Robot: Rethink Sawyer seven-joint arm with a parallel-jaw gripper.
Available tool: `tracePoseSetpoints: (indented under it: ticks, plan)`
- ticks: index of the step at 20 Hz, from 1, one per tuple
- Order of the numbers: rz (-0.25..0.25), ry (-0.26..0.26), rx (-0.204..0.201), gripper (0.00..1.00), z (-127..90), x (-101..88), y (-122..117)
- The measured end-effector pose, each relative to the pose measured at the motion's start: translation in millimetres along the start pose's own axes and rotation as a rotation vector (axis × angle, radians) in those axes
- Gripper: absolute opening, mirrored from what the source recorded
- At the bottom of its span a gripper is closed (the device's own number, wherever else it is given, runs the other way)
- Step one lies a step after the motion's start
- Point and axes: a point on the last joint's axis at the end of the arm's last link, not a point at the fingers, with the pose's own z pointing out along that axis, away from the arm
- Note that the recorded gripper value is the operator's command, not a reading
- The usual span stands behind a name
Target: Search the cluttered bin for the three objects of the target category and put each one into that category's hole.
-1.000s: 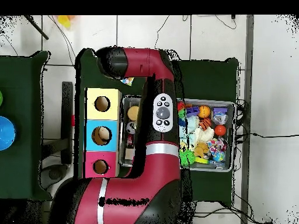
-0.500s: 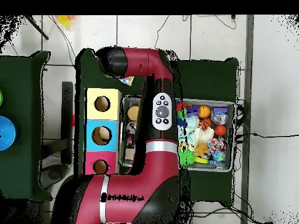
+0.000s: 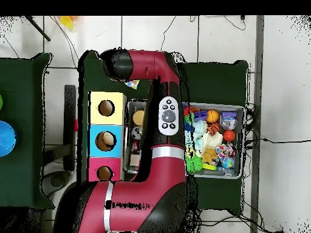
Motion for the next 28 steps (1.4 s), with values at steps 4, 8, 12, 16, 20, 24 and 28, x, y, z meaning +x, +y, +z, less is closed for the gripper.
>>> tracePoseSetpoints:
  ticks: [4, 8, 12, 16, 20, 24, 28]
  plan:
    - [0.0, 0.008, 0.004, 1.0, 6, 3.5, -2]
    - [0.001, 0.016, 0.007, 1.0, 12, 7.1, -5]
    - [0.002, 0.027, 0.012, 1.0, 20, 12.2, -8]
    - [0.002, 0.035, 0.015, 1.0, 26, 15.9, -9]
    - [0.0, 0.035, 0.017, 1.0, 27, 16.2, -10]
    - [-0.001, 0.035, 0.018, 1.0, 27, 16.8, -10]
    - [-0.001, 0.036, 0.018, 1.0, 32, 18.1, -10]
